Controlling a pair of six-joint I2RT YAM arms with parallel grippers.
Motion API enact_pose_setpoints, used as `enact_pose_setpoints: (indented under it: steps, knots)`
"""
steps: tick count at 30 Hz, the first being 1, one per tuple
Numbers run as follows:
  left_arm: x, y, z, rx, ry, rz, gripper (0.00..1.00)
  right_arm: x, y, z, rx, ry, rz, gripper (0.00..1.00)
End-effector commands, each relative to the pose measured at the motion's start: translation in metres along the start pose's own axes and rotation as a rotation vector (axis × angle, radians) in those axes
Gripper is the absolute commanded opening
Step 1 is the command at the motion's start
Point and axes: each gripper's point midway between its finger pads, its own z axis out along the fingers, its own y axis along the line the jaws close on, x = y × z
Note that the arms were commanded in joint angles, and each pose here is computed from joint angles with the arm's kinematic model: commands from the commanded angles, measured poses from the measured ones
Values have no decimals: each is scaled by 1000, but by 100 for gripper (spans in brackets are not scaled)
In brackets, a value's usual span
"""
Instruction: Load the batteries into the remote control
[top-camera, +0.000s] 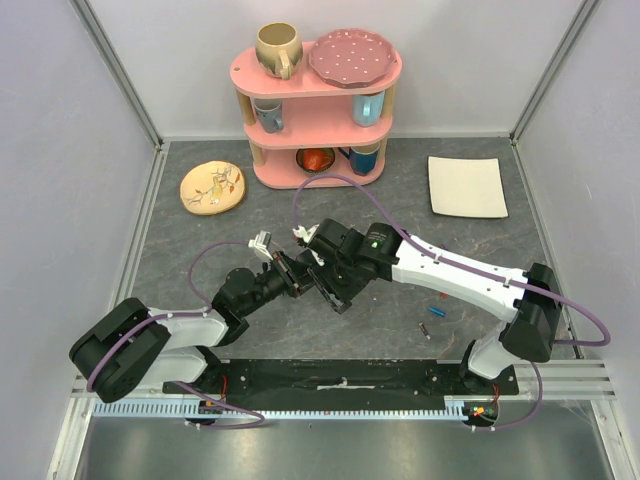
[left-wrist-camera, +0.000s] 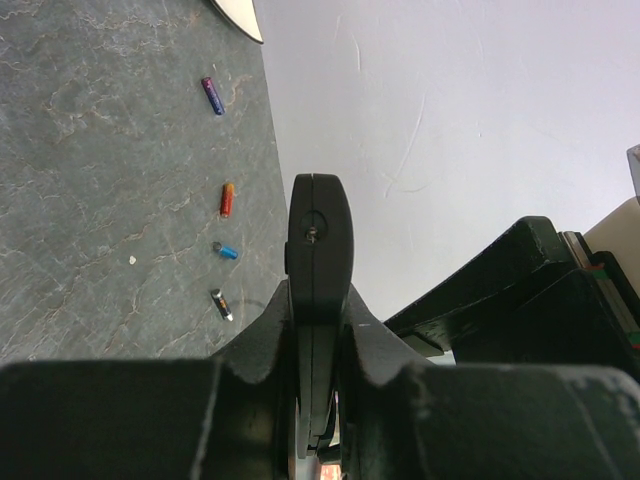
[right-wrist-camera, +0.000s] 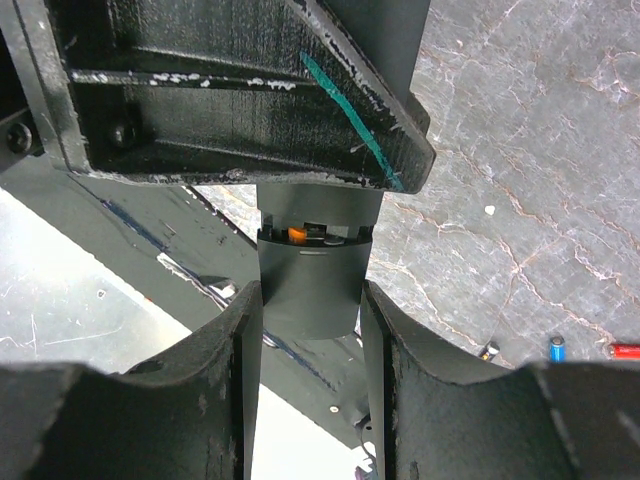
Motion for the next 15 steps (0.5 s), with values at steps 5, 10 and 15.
enact_pose_setpoints:
  steps: [5, 10, 15]
  knots:
    - [2, -103, 2, 337, 40, -11, 2, 0, -9, 18, 62, 9, -18, 0]
    - [12, -105, 3, 342, 72, -6, 2, -3, -12, 18, 79, -2, -16, 0]
    - [16, -108, 4, 352, 85, -2, 2, -5, -15, 18, 91, -7, -14, 0]
